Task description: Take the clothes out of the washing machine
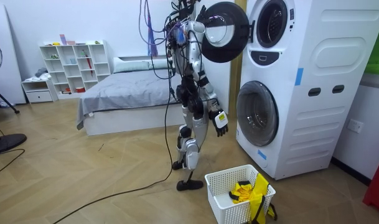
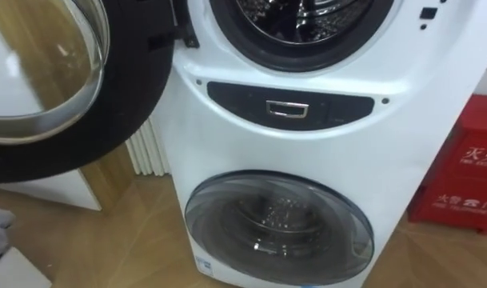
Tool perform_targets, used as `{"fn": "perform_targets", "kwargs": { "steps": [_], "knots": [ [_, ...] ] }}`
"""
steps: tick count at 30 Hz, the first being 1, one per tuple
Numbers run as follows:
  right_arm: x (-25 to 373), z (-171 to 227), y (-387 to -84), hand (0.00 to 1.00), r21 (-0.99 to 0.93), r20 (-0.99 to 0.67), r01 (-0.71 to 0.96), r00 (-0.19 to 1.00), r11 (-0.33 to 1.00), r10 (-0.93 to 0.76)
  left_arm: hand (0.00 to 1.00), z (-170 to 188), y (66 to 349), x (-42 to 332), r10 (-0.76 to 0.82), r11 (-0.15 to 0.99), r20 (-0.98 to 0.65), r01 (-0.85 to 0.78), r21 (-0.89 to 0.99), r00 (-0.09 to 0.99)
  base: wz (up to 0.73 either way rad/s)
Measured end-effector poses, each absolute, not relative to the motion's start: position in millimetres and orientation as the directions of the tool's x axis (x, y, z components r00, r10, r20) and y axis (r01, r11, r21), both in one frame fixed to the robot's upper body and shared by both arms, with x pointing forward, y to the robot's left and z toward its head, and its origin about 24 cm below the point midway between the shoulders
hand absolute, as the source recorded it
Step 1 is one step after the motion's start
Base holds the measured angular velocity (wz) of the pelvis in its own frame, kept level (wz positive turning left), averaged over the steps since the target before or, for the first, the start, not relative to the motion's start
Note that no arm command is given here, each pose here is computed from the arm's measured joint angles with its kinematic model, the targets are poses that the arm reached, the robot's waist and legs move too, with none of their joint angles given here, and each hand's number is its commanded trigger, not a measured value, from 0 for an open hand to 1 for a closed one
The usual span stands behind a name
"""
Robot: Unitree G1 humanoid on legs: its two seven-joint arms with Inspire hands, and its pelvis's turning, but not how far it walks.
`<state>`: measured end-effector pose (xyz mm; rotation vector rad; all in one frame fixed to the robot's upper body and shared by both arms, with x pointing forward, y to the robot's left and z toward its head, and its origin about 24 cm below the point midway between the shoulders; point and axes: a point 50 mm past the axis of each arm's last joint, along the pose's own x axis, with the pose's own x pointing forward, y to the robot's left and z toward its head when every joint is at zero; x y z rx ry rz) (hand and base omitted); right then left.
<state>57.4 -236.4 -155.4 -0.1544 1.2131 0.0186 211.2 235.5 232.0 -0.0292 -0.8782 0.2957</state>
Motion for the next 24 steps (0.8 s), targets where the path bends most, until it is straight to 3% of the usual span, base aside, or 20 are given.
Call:
{"fn": "perform_targets", "kwargs": {
  "steps": [17,24],
  "knots": [
    [86.3,-157.8,-222.9,0.00,-0.045,-0.927,-0.178,0.373,0.983,0.025,0.00,177.6,173.5,189.8,-0.014,0.987,0.749,0.127,-0.094,0.662,0.10],
    [89.8,-156.3,-223.2,0.00,-0.040,-0.912,-0.154,0.408,0.987,0.026,0.00,171.0,140.4,183.1,-0.182,0.952,0.772,0.304,-0.015,0.609,-0.02]
  ]
}}
